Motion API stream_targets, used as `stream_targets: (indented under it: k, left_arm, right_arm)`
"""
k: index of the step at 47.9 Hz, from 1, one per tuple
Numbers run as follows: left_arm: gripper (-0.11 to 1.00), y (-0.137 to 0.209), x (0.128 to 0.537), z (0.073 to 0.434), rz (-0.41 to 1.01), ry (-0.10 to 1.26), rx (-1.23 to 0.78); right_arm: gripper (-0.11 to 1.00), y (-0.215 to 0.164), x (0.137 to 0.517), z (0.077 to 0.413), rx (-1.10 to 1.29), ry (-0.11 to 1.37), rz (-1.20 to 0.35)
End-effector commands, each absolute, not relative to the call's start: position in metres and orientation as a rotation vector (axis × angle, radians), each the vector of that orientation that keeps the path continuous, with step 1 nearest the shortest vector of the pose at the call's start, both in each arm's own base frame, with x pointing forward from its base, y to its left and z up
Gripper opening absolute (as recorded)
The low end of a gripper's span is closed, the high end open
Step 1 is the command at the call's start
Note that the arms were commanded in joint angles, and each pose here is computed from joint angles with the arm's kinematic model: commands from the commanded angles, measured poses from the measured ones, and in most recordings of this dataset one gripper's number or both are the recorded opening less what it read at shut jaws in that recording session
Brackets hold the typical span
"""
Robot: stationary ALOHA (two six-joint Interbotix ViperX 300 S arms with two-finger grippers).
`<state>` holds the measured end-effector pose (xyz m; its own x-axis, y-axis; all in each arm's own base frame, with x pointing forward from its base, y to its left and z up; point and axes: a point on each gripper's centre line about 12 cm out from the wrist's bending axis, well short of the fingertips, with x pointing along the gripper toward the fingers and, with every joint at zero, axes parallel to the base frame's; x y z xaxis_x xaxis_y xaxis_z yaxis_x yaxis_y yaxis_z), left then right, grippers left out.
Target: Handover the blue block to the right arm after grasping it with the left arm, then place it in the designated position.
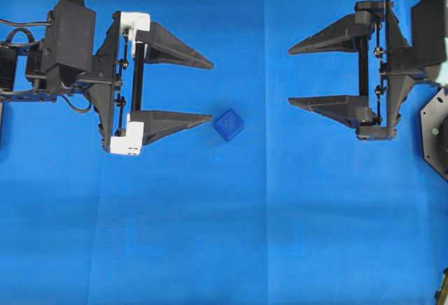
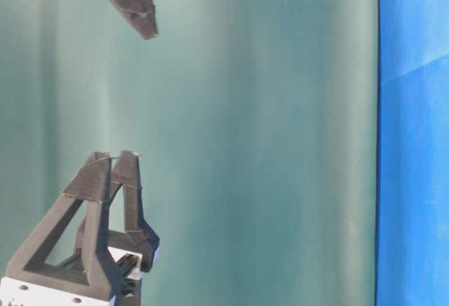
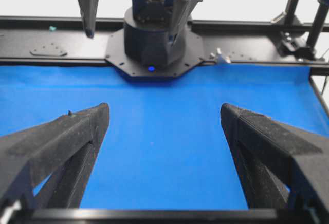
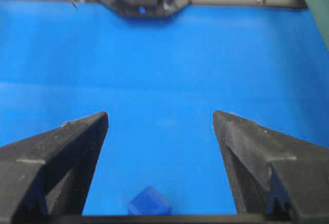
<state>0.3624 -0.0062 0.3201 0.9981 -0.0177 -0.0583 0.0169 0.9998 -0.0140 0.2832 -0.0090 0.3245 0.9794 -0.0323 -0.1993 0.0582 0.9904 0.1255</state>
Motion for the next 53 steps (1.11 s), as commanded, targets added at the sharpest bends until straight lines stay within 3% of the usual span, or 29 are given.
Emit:
stream_targets:
  k: [1, 53]
  left_arm:
    - [0.93, -0.0073, 0.3603, 0.3352, -0.021, 0.016, -0.017]
    - [0.93, -0.0084, 0.36, 0.3358, -0.024, 0.014, -0.015]
  right_arm:
    - [0.7, -0.0075, 0.2823, 0.3303, 0.129, 0.148, -0.03]
    - [0.7, -0.0062, 0.281, 0.3257, 0.134, 0.109, -0.013]
